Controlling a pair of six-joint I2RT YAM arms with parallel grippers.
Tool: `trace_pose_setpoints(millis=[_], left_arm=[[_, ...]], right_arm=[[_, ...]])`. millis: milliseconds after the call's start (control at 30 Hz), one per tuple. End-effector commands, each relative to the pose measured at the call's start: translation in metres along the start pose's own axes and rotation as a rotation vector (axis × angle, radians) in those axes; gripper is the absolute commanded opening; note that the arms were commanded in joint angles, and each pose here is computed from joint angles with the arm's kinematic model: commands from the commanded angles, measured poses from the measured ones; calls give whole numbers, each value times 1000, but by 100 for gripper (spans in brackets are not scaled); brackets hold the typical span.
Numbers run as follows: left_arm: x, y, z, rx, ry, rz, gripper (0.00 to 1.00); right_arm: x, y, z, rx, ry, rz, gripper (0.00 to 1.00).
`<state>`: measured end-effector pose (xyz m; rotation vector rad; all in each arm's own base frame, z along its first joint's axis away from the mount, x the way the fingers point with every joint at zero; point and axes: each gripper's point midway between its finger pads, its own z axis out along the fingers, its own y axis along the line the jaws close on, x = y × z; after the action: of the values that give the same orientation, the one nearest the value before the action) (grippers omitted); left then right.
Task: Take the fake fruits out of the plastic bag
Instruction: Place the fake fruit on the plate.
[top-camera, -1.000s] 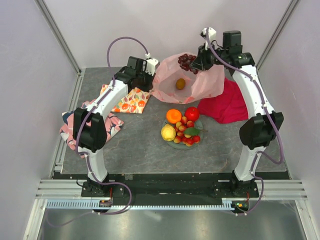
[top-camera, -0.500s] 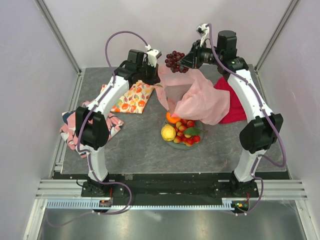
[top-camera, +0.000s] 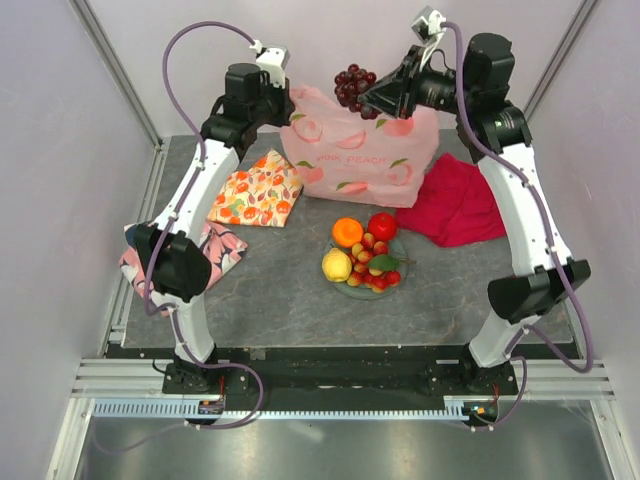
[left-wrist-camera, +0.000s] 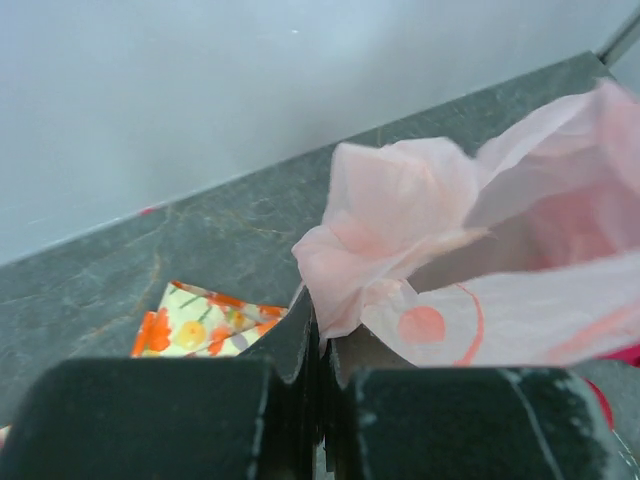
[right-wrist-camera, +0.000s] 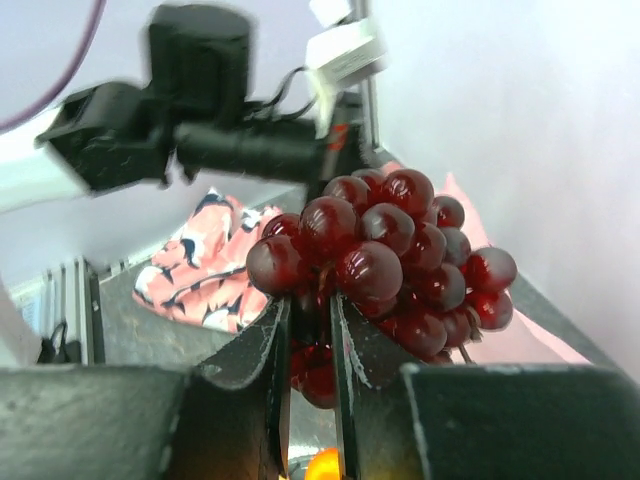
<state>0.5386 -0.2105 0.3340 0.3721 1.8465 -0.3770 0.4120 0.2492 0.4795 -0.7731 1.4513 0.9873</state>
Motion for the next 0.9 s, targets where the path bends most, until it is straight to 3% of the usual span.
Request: trace_pose_setpoints(millis=[0,33,233,867], left_arm=[[-28,12,-33,-41,-68,34,2],[-15,13,-32,-38,-36,29,1],[-1,4,-43,25,1,59,2],[26,-2,-47,67,59,81,2]], right_arm=[[9,63,-15,-88,97,-211,1],[37,66,-23,-78,193,-265,1],[118,69,-47,-40,386,-359,0],[247,54,-27,-67,609,-390,0]])
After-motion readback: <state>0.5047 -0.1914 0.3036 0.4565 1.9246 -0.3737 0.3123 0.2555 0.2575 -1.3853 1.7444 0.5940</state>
